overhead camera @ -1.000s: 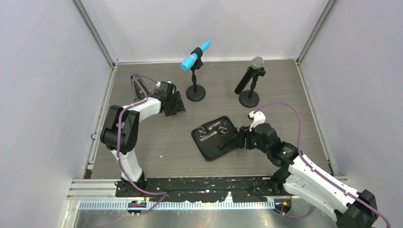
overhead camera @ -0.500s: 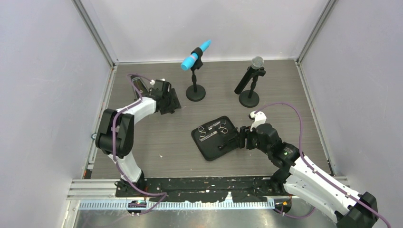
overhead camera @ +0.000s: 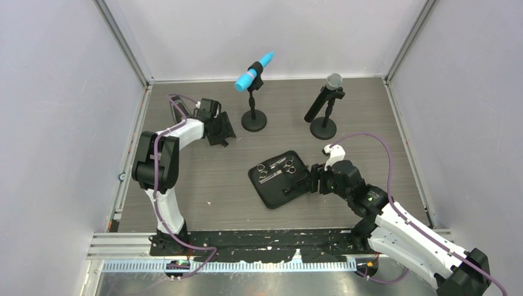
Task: Sort the hair-cutting tools
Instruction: Move the comb to the center of the board.
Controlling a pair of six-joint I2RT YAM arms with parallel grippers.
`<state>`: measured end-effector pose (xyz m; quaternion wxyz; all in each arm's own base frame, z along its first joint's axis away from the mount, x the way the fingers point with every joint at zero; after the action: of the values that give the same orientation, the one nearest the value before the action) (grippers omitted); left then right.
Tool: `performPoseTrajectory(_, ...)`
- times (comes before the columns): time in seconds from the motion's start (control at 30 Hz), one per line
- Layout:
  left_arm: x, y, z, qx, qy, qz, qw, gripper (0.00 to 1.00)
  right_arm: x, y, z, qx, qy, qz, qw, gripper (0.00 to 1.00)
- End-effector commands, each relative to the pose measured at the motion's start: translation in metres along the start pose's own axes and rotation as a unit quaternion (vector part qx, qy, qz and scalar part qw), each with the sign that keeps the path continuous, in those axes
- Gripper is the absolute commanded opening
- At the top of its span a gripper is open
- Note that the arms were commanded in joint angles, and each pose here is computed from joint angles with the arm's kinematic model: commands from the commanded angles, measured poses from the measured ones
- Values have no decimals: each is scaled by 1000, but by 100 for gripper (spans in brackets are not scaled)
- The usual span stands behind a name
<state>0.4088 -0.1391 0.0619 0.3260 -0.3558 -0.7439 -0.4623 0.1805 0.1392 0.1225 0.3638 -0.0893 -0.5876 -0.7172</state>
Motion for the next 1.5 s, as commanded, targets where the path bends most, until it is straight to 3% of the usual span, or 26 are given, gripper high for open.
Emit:
performPoseTrajectory(0.0,6,-32,7,18,5,70,997,62,5,20,10,-3,14,-27,1000,61)
performPoseTrajectory(0.47,48,-112,16,25,-29,156,987,60,-1,15,9,-23,2,-11,1000,63)
performPoseTrajectory(0.6,69,-144,27,22,-24,174,984,60,-5,14,4,-41,-22,-10,999,69)
performPoseTrajectory(0.8,103,-171,41,6,0,169,986,62,-9,19,-6,-67,-54,-18,996,89)
performPoseTrajectory(0.93,123,-156,47,5,34,123,992,63,-12,25,-12,-84,-74,-27,993,99)
performPoseTrajectory(1.1,129,-116,47,-19,96,77,992,65,-11,37,-14,-104,-91,-52,989,96)
performPoseTrajectory(1.47,97,-103,46,-72,175,134,973,55,-15,33,-22,-124,-125,-40,984,96)
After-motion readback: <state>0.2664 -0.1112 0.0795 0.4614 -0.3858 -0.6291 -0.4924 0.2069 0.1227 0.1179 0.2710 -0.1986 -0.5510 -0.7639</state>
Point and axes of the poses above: each gripper's point midway between its finger pads, its own x axis back along the fingers, its own z axis along the line the jaws close on, y = z × x, the point moved 3 cm from there along x, back along the fingers, and after that the axes turned 4 degrees about -x, right-handed, at the moved point
